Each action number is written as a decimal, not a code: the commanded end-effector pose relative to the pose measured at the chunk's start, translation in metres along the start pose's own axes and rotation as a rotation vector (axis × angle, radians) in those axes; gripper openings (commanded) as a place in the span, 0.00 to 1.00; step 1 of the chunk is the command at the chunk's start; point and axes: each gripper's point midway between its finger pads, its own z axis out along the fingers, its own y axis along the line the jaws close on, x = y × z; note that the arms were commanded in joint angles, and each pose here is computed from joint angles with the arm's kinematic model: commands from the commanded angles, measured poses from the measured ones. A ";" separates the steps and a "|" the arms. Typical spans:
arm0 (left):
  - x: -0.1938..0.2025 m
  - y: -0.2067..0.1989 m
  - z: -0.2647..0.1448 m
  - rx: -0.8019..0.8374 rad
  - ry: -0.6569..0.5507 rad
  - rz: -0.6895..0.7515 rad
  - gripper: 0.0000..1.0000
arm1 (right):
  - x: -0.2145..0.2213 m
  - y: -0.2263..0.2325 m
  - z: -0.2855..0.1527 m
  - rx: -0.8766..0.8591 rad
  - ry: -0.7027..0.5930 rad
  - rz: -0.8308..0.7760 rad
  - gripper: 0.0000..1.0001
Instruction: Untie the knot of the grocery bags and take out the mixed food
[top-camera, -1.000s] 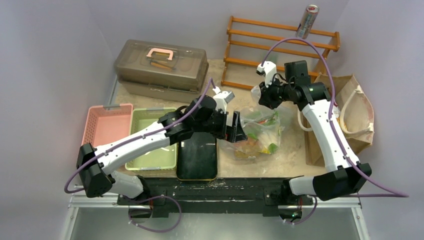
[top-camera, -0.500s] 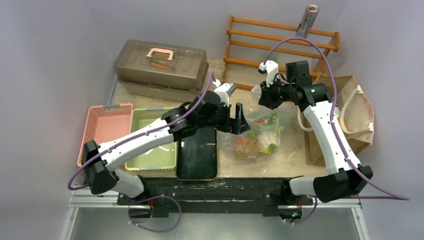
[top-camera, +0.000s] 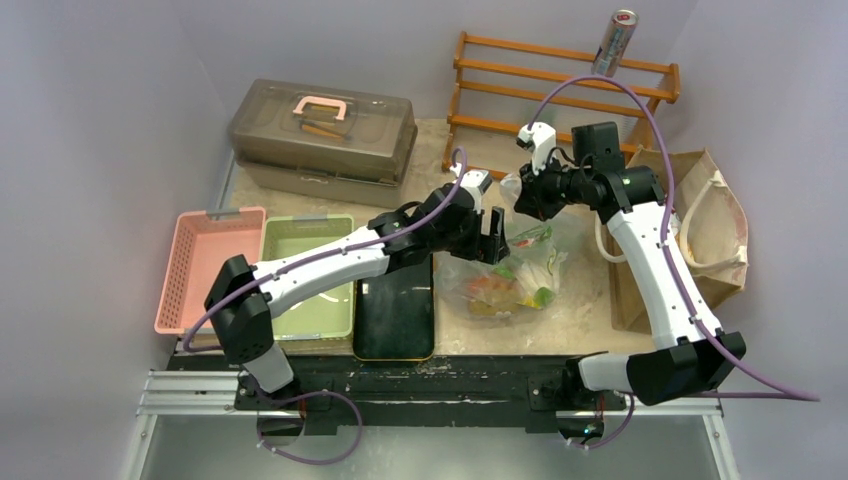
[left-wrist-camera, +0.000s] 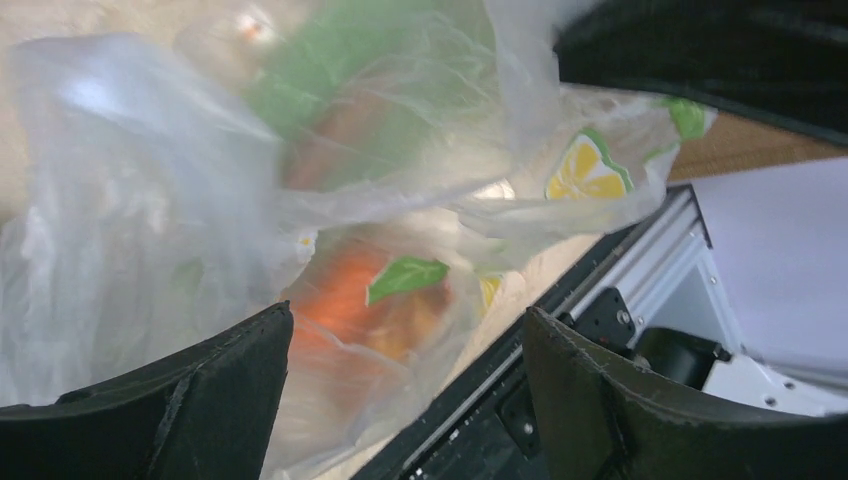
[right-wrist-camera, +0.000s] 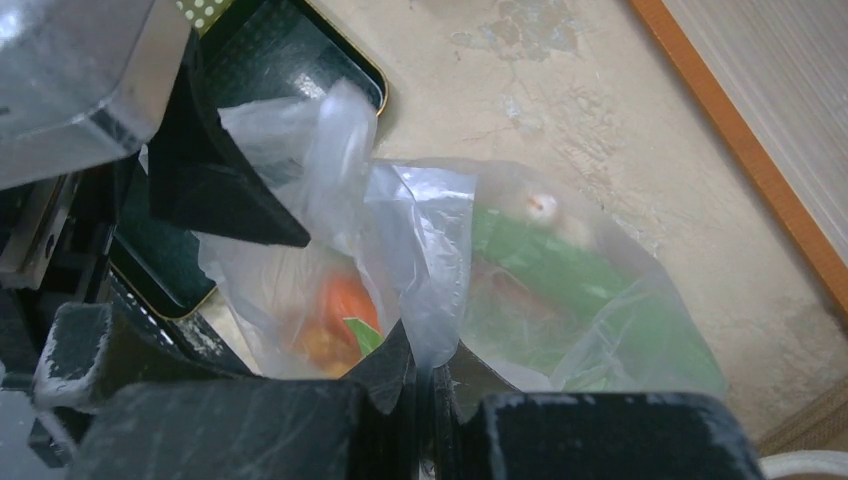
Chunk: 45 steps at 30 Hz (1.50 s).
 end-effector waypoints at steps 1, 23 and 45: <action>-0.052 -0.002 -0.014 -0.082 -0.165 0.072 0.82 | -0.007 0.010 -0.015 -0.018 -0.045 -0.015 0.00; -0.060 -0.008 0.016 -0.003 -0.191 0.197 0.84 | -0.004 0.010 -0.021 -0.045 -0.059 0.031 0.00; -0.175 -0.126 -0.164 0.610 -0.461 0.511 0.00 | -0.121 -0.103 -0.101 0.339 -0.403 0.086 0.00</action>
